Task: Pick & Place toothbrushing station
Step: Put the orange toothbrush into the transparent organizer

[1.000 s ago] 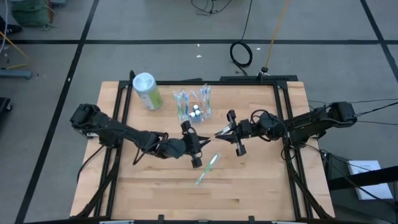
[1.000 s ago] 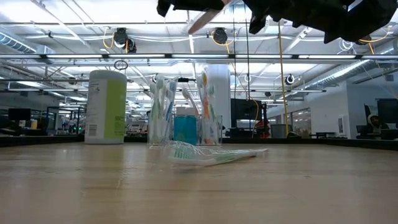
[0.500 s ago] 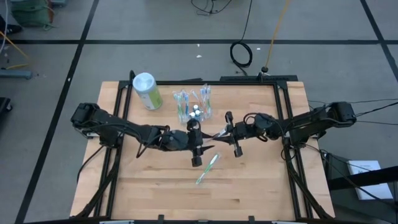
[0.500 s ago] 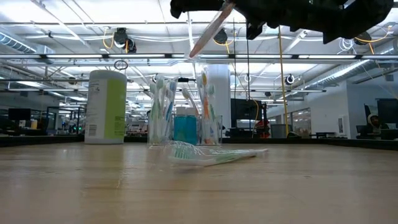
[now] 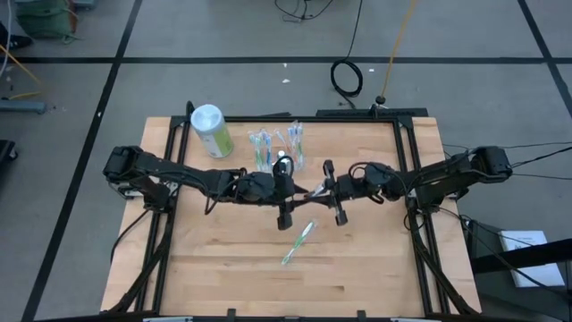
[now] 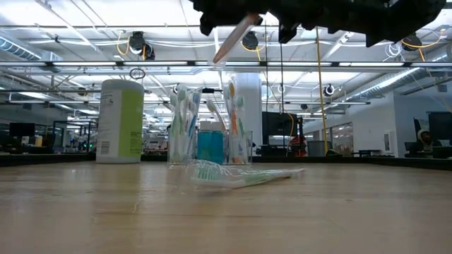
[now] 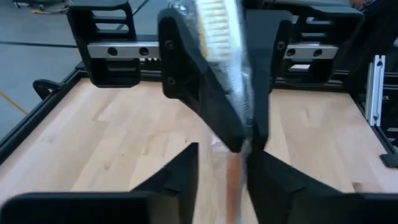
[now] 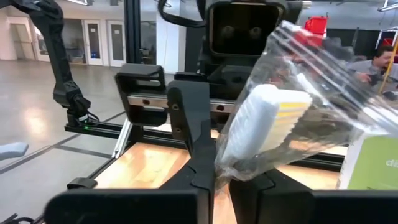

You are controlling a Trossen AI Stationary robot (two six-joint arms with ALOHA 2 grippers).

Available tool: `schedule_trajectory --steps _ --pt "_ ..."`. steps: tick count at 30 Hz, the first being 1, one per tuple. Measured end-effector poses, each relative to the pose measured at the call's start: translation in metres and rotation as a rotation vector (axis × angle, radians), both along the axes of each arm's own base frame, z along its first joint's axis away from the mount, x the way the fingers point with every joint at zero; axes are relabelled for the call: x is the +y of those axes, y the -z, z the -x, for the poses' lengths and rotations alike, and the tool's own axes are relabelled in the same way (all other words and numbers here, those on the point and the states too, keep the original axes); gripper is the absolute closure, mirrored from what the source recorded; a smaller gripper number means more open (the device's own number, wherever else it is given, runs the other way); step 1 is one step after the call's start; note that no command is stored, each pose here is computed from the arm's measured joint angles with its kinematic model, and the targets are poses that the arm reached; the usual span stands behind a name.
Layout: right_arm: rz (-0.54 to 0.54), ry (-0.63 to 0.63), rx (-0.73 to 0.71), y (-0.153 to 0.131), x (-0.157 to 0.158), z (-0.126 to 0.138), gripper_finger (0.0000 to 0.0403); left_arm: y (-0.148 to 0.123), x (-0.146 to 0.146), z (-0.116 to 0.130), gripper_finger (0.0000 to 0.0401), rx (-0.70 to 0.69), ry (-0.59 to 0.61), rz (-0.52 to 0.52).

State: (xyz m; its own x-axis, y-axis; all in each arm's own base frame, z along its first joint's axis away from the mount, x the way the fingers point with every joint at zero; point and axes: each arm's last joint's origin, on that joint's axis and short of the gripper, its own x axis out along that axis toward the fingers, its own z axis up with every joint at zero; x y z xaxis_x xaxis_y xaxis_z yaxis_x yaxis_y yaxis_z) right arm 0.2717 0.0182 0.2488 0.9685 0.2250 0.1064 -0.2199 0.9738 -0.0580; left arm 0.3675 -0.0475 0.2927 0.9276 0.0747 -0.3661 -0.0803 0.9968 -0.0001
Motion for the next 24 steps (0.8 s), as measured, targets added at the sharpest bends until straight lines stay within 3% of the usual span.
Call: schedule_trajectory --steps 10,17,24 --pt "0.008 0.007 0.034 0.0033 -0.0004 -0.0004 0.0350 0.0023 -0.0010 0.0006 0.0388 0.022 0.009 -0.001" --pt "0.009 0.095 0.057 0.0056 -0.0029 -0.0009 0.0289 0.0054 -0.0003 0.0019 0.0376 0.054 -0.013 0.013" --pt "0.066 0.130 0.082 0.0042 -0.0039 0.0030 0.0239 0.0020 -0.0012 0.0096 0.0391 0.070 -0.121 0.014"
